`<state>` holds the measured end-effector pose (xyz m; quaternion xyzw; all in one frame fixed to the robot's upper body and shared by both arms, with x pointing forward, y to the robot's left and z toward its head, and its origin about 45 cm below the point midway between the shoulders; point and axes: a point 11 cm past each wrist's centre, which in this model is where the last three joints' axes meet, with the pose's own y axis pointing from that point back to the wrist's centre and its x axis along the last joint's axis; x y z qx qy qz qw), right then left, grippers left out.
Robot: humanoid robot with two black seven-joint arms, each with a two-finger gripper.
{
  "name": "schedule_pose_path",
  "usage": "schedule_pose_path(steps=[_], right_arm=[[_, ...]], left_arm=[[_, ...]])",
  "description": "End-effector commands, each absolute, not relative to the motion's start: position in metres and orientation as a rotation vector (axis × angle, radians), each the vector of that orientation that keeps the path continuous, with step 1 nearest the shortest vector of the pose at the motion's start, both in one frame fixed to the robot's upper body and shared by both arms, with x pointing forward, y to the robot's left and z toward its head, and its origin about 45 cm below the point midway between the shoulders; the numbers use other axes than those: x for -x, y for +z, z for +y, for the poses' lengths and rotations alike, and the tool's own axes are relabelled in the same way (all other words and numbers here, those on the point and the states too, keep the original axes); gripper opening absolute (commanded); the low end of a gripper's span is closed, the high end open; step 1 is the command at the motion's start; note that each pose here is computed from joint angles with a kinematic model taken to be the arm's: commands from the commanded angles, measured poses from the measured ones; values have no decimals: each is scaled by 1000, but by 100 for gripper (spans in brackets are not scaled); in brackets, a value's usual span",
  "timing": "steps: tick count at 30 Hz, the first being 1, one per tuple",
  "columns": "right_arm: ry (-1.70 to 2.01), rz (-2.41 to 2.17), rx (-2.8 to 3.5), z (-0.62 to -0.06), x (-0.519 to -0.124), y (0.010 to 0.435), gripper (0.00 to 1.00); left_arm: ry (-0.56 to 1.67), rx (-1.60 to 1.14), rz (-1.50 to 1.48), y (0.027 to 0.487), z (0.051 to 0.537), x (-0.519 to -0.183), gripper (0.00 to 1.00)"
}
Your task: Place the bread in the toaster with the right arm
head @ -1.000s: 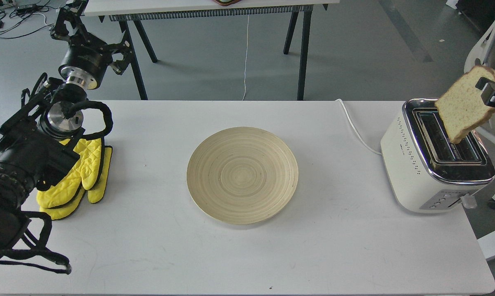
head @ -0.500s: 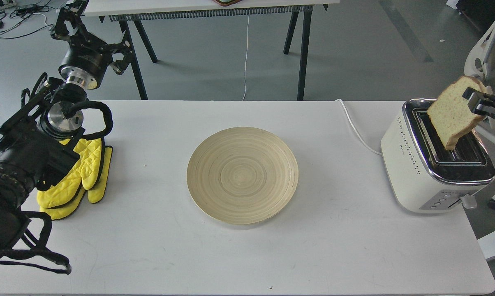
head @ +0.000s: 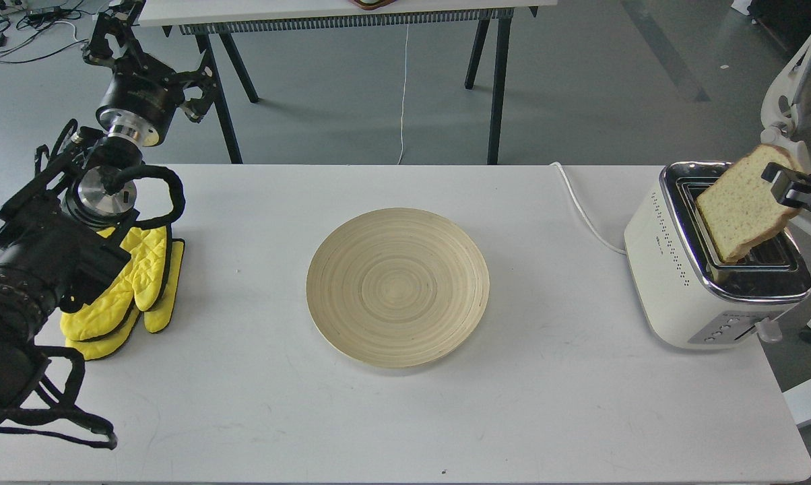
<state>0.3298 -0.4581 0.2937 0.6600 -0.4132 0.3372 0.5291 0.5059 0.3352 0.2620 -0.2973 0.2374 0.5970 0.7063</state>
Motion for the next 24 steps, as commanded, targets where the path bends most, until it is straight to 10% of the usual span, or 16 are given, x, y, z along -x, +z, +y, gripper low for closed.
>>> schedule_pose_path(steps=[1, 6, 15, 18, 24], right_arm=[[805, -987, -1575, -458, -330, 293, 9], [812, -996, -1580, -456, -334, 290, 44], [850, -1032, -1616, -441, -345, 298, 66], [885, -1113, -1656, -430, -358, 317, 96], [736, -1465, -1917, -395, -390, 355, 99]], left_arm=[[1326, 661, 527, 262, 335, -506, 100], [1326, 661, 527, 262, 335, -506, 100], [1326, 661, 527, 262, 335, -506, 100], [1326, 661, 527, 262, 335, -506, 100], [1326, 661, 527, 262, 335, -506, 100]])
